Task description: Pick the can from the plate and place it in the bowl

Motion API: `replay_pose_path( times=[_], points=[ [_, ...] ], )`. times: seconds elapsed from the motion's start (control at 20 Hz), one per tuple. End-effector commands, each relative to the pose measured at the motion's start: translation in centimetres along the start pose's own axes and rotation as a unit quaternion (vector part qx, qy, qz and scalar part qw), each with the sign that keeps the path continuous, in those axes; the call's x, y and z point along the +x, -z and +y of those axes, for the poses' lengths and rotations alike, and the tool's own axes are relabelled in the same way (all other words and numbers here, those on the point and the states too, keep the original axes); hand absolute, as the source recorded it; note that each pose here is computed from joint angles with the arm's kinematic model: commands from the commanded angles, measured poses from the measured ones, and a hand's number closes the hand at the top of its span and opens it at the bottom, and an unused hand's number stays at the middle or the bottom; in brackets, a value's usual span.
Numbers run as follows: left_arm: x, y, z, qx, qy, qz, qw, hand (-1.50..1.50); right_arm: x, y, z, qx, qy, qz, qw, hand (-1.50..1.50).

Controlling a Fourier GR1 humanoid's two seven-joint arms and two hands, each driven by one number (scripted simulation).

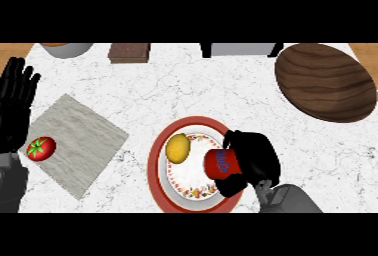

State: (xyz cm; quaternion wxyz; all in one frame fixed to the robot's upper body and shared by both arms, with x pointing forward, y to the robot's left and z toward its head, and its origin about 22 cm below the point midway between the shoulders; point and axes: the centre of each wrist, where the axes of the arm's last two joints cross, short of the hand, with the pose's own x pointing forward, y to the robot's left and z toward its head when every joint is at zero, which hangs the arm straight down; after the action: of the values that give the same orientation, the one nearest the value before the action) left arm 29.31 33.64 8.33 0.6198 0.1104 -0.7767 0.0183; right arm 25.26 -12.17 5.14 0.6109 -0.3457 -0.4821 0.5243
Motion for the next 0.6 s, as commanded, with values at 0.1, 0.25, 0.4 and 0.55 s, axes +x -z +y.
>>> replay_pose_path(
  times=[0.1, 0.25, 0.4, 0.55],
  points=[
    [0.0, -0.2, 0.4, 0.013, -0.001, -0.004, 0.9999, 0.00, -12.1, 1.4, -3.7, 0.016, -0.080, 0.064, 0.995, 1.50],
    [-0.2, -0.4, 0.6, 0.018, -0.005, 0.000, 0.9998, 0.00, -16.3, 1.4, -7.0, 0.002, -0.093, 0.067, 0.993, 1.50],
    [0.0, -0.4, 0.8, 0.022, -0.001, -0.002, 0.9998, 0.00, -20.5, 0.8, -10.5, -0.017, -0.097, 0.067, 0.993, 1.50],
    [-0.2, -0.6, 0.7, 0.020, -0.004, -0.002, 0.9998, 0.00, -24.0, -0.2, -15.4, -0.068, -0.101, 0.068, 0.990, 1.50]
  ],
)
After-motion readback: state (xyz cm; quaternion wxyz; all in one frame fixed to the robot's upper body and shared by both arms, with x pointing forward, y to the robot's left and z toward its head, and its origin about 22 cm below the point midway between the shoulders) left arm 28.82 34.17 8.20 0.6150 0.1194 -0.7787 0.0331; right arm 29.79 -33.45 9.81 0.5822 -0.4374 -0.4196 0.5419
